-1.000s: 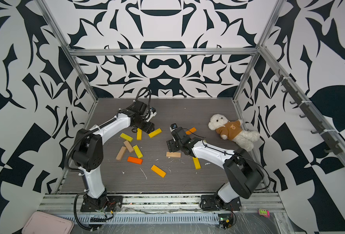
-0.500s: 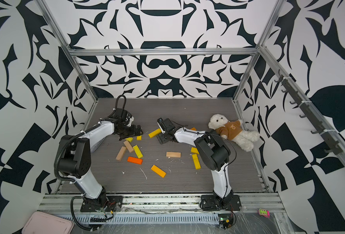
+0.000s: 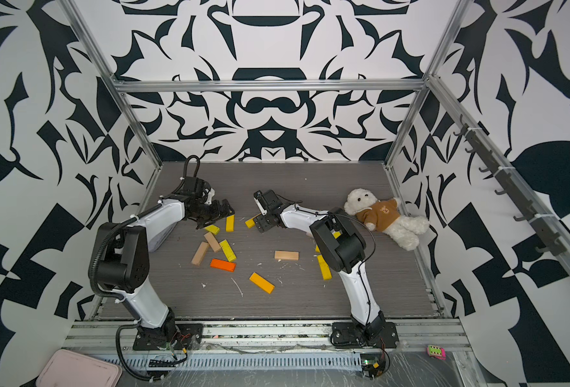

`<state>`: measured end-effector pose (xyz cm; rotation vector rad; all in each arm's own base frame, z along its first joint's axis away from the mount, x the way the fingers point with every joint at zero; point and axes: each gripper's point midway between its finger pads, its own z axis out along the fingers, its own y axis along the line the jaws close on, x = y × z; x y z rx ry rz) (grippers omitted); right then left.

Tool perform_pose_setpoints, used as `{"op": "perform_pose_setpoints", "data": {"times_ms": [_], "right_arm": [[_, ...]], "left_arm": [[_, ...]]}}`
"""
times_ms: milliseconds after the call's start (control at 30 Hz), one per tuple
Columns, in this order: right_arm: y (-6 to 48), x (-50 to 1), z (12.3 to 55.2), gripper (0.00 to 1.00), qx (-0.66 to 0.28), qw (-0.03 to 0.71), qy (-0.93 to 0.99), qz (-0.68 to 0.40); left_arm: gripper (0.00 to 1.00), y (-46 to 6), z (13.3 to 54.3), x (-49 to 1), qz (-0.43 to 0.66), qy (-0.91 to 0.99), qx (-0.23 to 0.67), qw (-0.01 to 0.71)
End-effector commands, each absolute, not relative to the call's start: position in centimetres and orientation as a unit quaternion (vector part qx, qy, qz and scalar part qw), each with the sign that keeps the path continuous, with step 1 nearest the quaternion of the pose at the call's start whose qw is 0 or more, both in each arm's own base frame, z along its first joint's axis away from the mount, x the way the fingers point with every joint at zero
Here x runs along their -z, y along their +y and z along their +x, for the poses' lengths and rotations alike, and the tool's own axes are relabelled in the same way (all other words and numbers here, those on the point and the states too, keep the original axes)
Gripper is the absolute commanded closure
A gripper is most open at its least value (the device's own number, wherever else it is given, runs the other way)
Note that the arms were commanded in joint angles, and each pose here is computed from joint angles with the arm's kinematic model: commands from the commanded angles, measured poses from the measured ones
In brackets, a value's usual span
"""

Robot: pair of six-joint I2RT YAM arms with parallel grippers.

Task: Assemble the number 8 with building blocks
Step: Assemble the building block at the center of the board.

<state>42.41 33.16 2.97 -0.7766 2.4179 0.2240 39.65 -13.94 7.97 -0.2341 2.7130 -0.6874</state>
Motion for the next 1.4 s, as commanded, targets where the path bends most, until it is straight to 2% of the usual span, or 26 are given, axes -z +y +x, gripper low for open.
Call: {"op": "perform_pose_setpoints", "data": {"times_ms": [0,167,267,700,1367], "right_arm": [[34.2,-3.4,42.3,0.18,-0.1,0.282,0.907,-0.297],[35.7,-3.2,41.9,0.22,-0.104,0.279,0.905,-0.303],[35.7,-3.3,42.2,0.27,-0.106,0.28,0.914,-0.274],[35.6,-3.8,42.8,0.35,-0.113,0.289,0.934,-0.177],[37.4,-4.2,43.1,0.39,-0.123,0.292,0.927,-0.199]], "left_arm": [[0.01,-14.4,40.2,-7.9,-0.089,0.949,0.255,0.161],[0.01,-14.1,41.1,-7.5,-0.098,0.949,0.25,0.162],[0.01,-13.8,41.7,-7.4,-0.11,0.947,0.255,0.162],[0.01,-14.5,43.5,-6.6,-0.102,0.944,0.279,0.146],[0.01,-15.9,44.5,-5.4,-0.093,0.939,0.31,0.118]]}}
